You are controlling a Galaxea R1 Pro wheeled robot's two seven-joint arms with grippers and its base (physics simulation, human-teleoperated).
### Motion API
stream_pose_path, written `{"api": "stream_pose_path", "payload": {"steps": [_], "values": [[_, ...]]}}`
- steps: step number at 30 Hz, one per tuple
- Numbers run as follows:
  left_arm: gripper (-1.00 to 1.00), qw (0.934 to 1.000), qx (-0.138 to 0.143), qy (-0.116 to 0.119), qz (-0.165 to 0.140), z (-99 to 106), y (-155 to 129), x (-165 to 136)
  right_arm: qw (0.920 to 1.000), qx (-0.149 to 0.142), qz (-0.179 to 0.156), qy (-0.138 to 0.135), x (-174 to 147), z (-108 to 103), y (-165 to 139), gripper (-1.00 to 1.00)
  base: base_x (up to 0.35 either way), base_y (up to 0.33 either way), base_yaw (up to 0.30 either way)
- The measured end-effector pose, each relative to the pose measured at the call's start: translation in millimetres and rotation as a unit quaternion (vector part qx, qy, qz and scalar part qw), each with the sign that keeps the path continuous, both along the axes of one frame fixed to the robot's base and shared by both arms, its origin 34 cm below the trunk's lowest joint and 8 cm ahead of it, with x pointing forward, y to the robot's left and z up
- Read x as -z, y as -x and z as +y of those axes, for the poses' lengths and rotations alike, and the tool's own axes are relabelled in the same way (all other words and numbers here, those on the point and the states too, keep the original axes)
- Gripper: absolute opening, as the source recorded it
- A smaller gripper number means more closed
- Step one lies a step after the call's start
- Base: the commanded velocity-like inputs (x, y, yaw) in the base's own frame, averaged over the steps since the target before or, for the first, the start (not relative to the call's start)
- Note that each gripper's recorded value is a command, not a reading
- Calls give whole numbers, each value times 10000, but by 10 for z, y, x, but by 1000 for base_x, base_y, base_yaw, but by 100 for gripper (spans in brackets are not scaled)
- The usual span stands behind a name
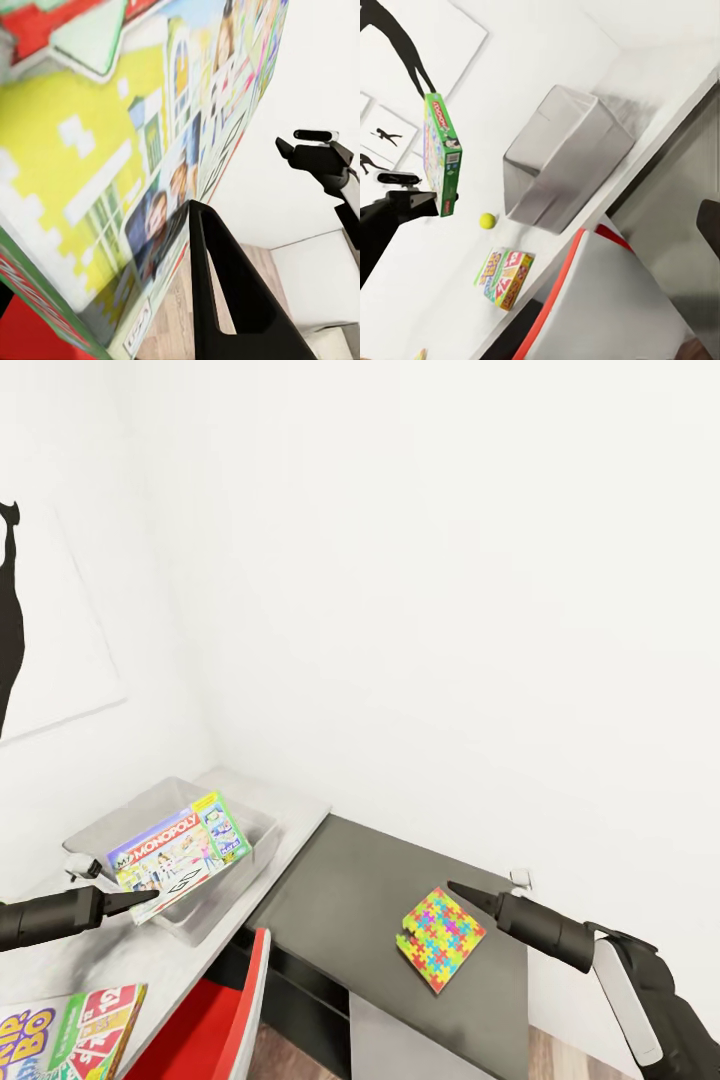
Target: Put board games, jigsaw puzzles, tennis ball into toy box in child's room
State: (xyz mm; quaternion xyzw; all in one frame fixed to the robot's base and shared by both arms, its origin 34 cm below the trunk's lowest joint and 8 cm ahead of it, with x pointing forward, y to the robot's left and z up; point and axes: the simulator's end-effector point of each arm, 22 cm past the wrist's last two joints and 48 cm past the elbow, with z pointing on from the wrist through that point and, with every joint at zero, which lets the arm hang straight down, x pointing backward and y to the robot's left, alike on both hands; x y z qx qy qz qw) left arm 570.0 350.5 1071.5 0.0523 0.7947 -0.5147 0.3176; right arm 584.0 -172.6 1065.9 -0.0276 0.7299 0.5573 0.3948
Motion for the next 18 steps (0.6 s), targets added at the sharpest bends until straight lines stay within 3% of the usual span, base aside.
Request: {"api": "stream_pose_path", "payload": {"steps": [10,18], "values": [[-100,10000,-17,10,21,12,4,18,10000,19,65,-9,53,-12,-1,100,13,0,0],[-100,10000,-13,13,15,7,7,13,9999,39,111,17,70,-17,-2,100,184,0,-39]]}}
